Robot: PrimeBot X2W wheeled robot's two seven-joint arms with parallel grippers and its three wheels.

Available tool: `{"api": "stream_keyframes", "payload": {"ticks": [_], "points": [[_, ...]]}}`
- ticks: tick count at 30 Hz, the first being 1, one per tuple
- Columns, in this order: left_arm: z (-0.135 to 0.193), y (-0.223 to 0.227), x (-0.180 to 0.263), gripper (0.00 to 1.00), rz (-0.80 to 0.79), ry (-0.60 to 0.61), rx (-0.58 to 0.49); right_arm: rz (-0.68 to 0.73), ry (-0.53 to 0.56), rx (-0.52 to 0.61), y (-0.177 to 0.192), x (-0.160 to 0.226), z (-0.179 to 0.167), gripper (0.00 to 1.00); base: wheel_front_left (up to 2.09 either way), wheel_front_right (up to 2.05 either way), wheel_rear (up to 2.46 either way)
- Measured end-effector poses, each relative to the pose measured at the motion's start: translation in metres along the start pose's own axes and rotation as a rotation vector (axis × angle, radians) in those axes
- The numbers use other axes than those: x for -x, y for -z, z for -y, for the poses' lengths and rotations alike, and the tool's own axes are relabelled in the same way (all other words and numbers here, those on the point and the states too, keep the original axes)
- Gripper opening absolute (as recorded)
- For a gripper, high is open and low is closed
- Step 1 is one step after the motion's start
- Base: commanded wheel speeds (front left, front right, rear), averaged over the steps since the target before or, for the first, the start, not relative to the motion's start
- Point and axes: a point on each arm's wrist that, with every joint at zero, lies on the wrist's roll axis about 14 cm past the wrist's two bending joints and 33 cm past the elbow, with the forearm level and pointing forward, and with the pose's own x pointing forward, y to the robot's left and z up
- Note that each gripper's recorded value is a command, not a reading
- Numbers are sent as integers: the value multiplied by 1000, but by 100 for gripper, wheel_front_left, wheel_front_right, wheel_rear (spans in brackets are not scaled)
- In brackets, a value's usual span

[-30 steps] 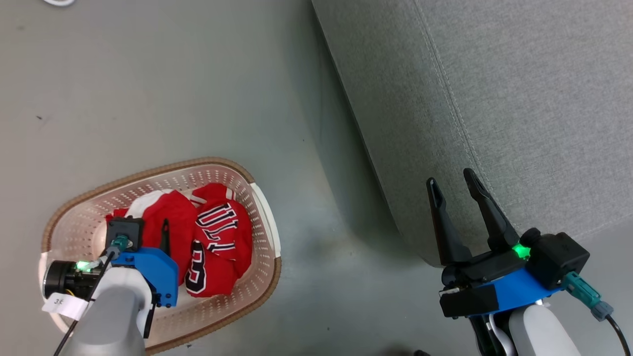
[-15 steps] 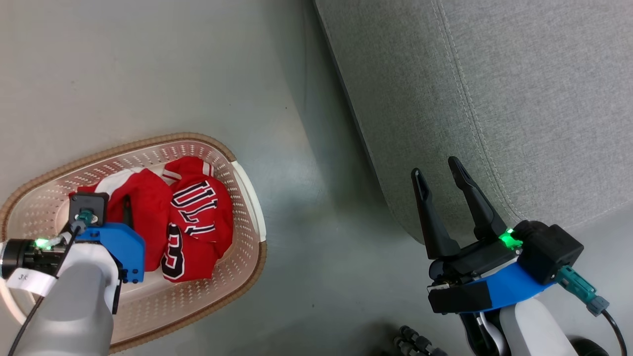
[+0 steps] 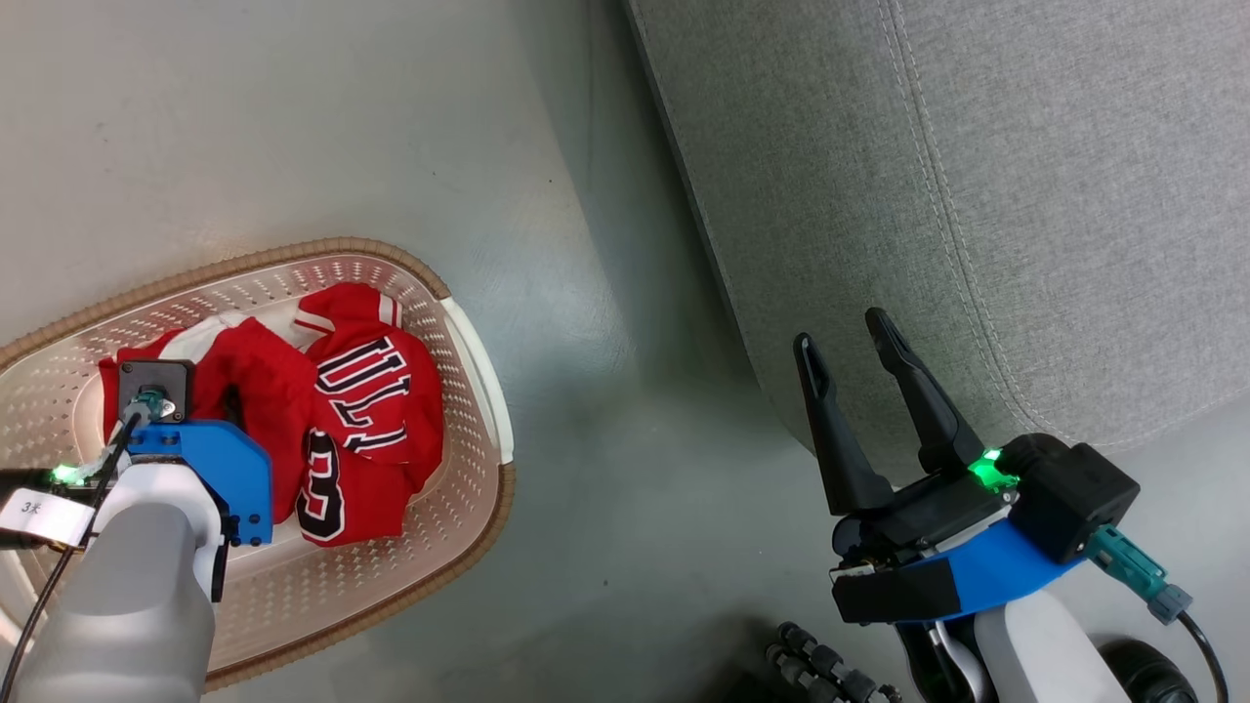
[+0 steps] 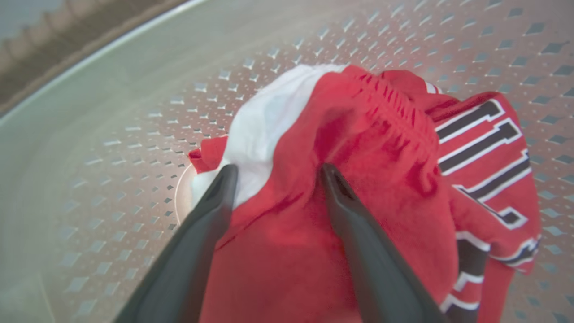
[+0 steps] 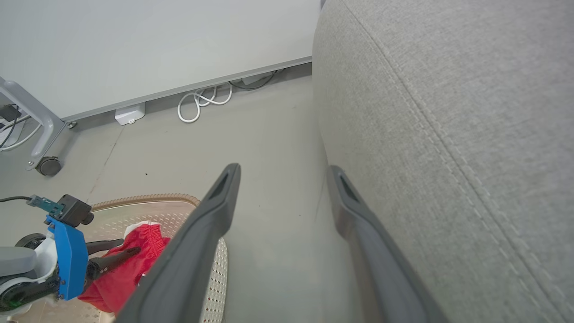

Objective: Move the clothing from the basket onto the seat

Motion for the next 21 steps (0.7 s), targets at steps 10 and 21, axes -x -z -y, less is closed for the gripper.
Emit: {"api": "stream_keyframes", "payload": {"ticks": [10, 21], "points": [[11, 11, -2, 100, -48, 6, 49, -3, -7, -6, 2, -3, -2, 100, 0, 0, 0], [18, 19, -3, 11, -92, -9, 64, -12, -7, -7, 5, -4, -2, 100, 0, 0, 0]]}}
